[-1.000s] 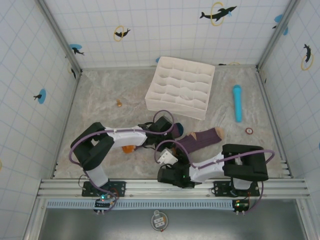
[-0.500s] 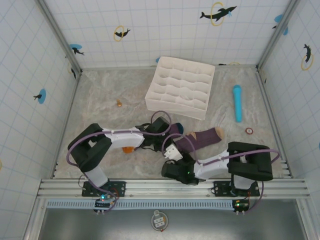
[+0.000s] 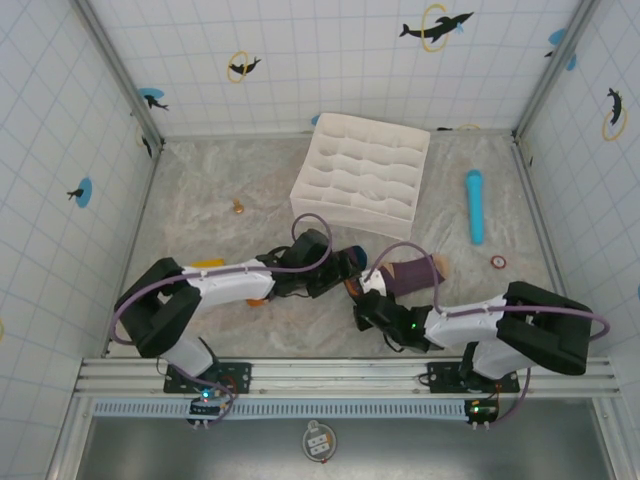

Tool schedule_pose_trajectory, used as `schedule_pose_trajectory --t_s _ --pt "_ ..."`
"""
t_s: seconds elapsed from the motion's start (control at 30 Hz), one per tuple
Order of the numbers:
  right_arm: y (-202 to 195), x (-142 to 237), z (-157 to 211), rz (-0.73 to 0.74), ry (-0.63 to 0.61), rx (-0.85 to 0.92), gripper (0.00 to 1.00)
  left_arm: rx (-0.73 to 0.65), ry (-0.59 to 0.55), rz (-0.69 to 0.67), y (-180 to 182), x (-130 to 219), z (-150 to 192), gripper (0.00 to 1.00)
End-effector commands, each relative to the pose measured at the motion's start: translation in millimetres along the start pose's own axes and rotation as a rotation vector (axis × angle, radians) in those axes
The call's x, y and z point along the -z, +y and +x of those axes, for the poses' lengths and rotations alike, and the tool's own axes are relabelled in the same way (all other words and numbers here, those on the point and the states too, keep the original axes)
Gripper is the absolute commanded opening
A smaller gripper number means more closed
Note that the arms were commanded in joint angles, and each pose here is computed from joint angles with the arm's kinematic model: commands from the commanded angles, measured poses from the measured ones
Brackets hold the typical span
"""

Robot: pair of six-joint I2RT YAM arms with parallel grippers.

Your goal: Roll the socks

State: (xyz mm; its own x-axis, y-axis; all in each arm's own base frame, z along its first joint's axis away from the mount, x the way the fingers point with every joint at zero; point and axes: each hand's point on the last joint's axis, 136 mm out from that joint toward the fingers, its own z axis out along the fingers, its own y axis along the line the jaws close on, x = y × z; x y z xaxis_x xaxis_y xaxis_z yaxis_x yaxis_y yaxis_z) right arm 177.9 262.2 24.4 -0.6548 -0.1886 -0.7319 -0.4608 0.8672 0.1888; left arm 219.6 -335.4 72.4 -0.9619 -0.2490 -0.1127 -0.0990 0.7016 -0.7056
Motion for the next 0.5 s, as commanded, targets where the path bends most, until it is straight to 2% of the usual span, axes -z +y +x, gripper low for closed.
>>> schedule_pose_trajectory --t_s 0.0,0.2,0.47 --pt "-19 4 63 -0.019 0.240 -0.071 0.00 -0.017 -0.075 0.033 -4 10 -9 0.90" --pt "-23 10 74 -0.115 0.269 -0.287 0.00 -0.036 -0.097 0.058 -1 17 -9 0.86" --pt "-27 21 72 -0.234 0.272 -0.569 0.00 -0.051 -0.085 0.053 13 15 0 0.79"
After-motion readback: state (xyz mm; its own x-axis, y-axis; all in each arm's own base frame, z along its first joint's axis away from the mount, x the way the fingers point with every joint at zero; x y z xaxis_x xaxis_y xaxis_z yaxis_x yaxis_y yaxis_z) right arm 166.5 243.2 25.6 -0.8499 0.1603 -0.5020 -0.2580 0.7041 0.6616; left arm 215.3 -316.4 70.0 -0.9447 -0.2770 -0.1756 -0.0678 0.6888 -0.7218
